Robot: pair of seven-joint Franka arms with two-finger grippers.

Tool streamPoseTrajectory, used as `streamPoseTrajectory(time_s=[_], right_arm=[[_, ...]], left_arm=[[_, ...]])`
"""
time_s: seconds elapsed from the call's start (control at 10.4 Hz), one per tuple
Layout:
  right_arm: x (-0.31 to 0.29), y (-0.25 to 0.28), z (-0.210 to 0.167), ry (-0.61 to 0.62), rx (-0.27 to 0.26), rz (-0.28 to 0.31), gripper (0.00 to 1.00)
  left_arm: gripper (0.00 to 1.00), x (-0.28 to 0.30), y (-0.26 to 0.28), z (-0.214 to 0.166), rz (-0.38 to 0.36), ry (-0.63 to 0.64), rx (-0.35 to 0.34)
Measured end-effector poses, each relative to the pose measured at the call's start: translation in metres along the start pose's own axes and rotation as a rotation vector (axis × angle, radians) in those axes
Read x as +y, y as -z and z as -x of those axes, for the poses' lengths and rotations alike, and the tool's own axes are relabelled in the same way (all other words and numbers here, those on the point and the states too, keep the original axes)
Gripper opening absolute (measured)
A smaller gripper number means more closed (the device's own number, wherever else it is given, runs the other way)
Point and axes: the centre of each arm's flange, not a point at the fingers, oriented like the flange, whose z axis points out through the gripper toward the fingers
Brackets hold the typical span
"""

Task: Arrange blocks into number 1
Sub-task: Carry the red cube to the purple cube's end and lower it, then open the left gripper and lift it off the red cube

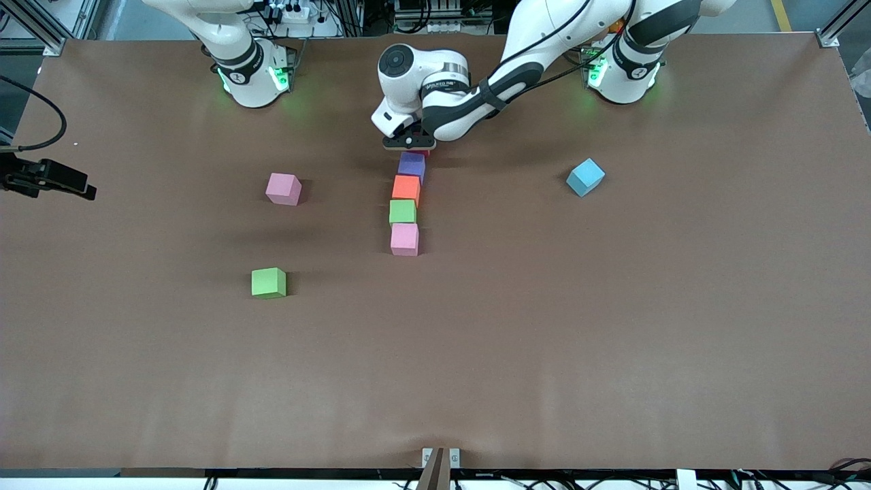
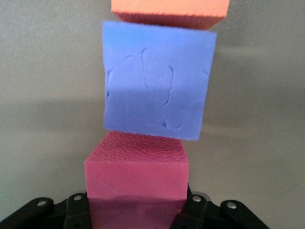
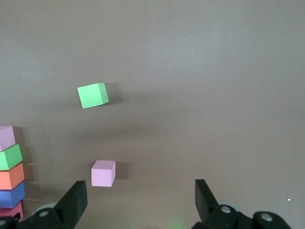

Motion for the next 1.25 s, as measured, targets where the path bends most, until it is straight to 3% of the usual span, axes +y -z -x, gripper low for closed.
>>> streamPoseTrajectory(time_s=[0.38, 1.05, 1.25], right_arm=[[0.0, 0.015, 0.001, -0.003, 0.032, 0.005, 1.0], [0.0, 0.016, 0.0, -0.004, 0.035, 0.007, 1.0], [0.0, 0.016, 0.0, -0.004, 0.035, 0.007, 1.0]], left_arm=[[0.61, 0.004, 0.001, -0.005, 0.008, -0.005, 0.005], [0.62, 0.01, 0.003, -0.026, 0.022, -0.013, 0.025], [0.81, 0.01, 0.003, -0.026, 0.022, -0.018, 0.026]])
